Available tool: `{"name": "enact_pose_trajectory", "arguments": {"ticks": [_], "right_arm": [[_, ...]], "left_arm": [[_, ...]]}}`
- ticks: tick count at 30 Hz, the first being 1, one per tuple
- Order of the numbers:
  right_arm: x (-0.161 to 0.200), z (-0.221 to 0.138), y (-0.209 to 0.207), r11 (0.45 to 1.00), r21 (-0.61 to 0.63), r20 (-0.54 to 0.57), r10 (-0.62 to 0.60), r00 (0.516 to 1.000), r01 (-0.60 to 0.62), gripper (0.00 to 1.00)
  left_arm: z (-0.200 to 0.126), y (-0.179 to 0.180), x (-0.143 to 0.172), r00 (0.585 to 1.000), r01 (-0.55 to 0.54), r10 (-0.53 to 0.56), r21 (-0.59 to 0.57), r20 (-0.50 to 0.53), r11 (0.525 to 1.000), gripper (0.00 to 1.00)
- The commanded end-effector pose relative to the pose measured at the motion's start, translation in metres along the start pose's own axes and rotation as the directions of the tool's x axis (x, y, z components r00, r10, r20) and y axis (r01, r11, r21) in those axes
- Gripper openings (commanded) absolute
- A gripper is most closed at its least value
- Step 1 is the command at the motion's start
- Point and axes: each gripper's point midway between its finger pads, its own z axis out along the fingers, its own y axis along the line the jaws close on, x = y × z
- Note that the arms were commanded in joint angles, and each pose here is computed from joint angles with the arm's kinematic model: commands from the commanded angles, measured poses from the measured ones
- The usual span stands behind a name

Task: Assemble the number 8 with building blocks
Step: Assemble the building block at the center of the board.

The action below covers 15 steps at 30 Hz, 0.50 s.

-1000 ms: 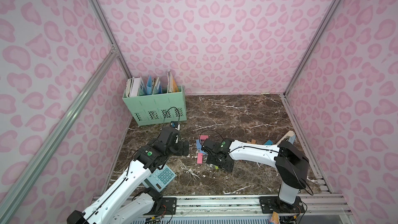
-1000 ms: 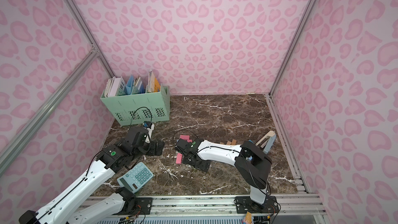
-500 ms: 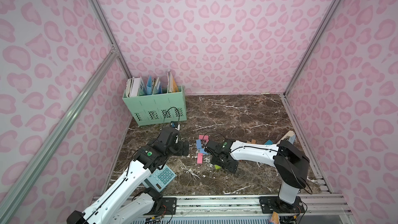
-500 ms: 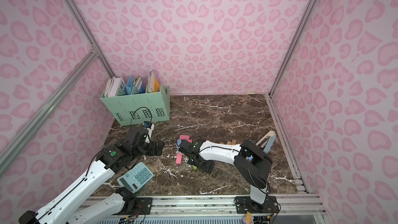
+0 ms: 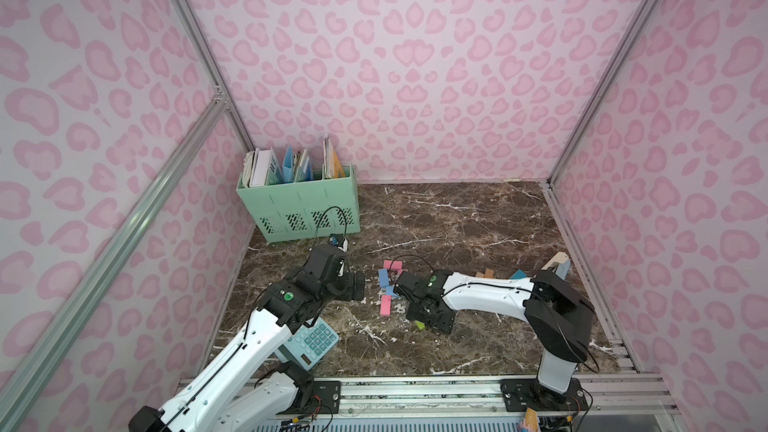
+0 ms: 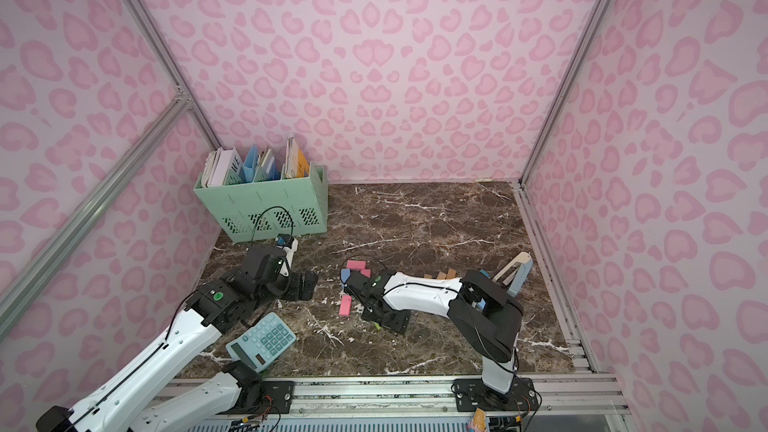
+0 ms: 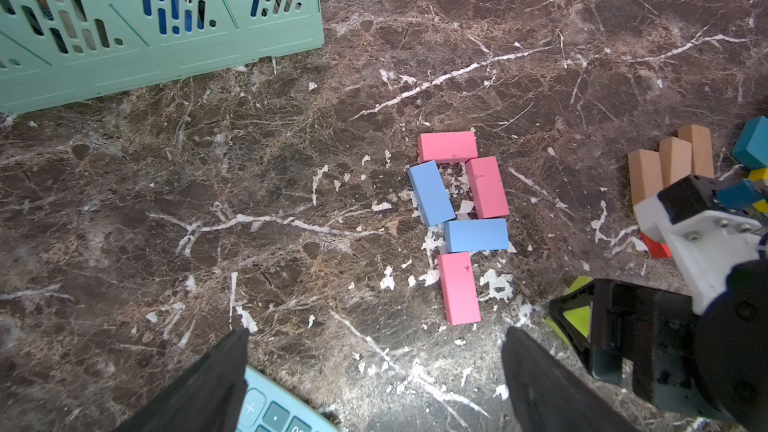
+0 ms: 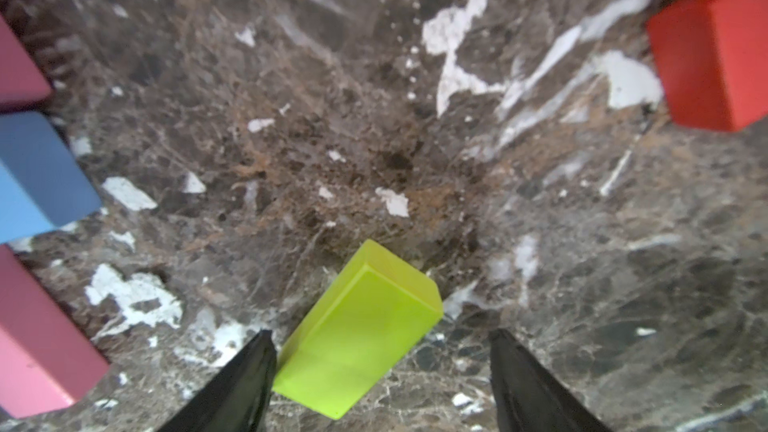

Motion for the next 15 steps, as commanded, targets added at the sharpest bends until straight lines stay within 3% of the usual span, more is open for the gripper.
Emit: {"name": "enact_pose_trajectory", "arguments": {"ticks": [1, 10, 15], "right_arm": [[0.003, 0.0011, -0.0023, 0.998, 0.007, -0.014, -0.061, 0.998, 0.061, 0.76], [0.0018, 0.0033, -0.0092, 0.982, 0.026, -0.009, -0.189, 0.982, 0.189, 0.52], [-0.0009, 0.0054, -0.0049, 0.96, 0.012, 0.005, -0.28, 0.96, 0.28, 0.32]], "left_arm": [[-0.0018, -0.0013, -0.0028, 1.0, 0.004, -0.004, 0.009, 0.014, 1.0, 0.98], [-0.0018, -0.001, -0.0026, 1.0, 0.004, -0.004, 0.008, 0.015, 1.0, 0.98], [-0.0018, -0.0009, -0.0021, 1.0, 0.004, -0.004, 0.008, 0.013, 1.0, 0.99]]}}
